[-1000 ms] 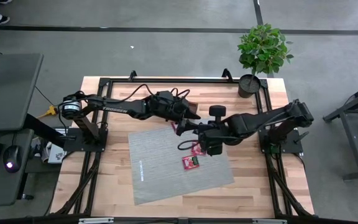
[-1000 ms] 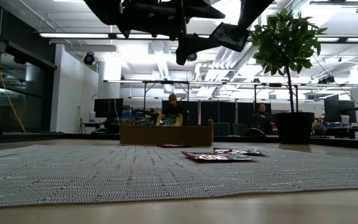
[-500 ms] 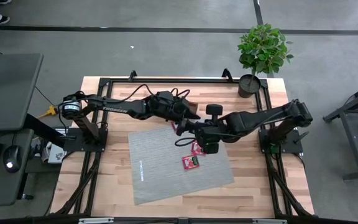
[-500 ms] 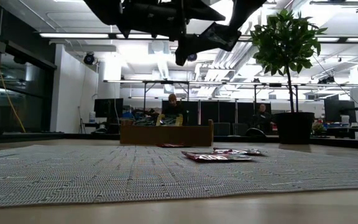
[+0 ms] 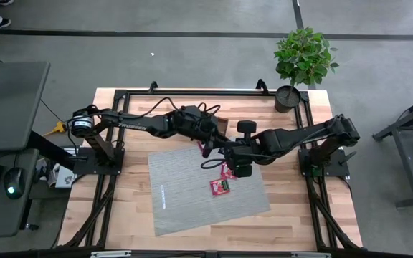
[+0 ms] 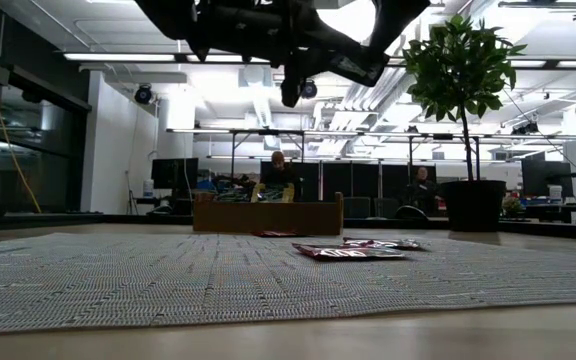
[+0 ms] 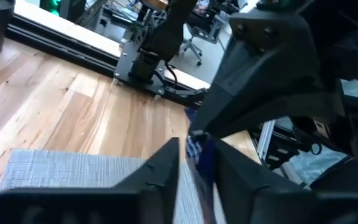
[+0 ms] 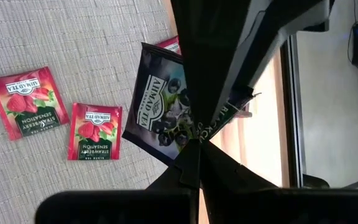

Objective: Pick & Place Tea
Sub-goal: Put the purple tea bag into the left section of the wooden organizer

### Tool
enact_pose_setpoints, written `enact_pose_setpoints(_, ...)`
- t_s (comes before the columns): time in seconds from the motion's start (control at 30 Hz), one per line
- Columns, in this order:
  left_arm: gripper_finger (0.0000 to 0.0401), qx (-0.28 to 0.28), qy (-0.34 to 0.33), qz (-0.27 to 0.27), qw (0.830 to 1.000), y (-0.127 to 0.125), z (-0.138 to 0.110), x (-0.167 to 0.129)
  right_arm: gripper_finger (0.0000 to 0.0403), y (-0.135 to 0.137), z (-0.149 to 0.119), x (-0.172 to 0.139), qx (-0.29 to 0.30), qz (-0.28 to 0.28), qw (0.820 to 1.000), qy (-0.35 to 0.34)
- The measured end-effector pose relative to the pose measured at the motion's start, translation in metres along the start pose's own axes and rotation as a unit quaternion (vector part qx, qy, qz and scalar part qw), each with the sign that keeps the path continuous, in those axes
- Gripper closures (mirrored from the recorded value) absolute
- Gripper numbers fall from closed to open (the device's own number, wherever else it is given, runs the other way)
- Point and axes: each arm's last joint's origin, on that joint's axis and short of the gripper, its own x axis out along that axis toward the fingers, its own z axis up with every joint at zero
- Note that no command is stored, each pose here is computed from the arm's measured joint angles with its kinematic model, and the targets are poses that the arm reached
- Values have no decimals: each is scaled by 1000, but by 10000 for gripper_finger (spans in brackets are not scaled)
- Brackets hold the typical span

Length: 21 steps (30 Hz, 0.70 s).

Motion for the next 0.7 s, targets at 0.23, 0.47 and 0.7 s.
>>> enact_pose_setpoints(0.23,394,11,1,0,1000,0,0,0,403,0,0,0,0,0,1000,1)
enact_pose_setpoints(0.47,399,12,1,3,1000,0,0,0,402,0,0,0,5,-2,1000,2)
enact_pose_setpoints(0.7,400,23,3,5,1000,0,0,0,385,-1,-1,-1,30,-9,999,3)
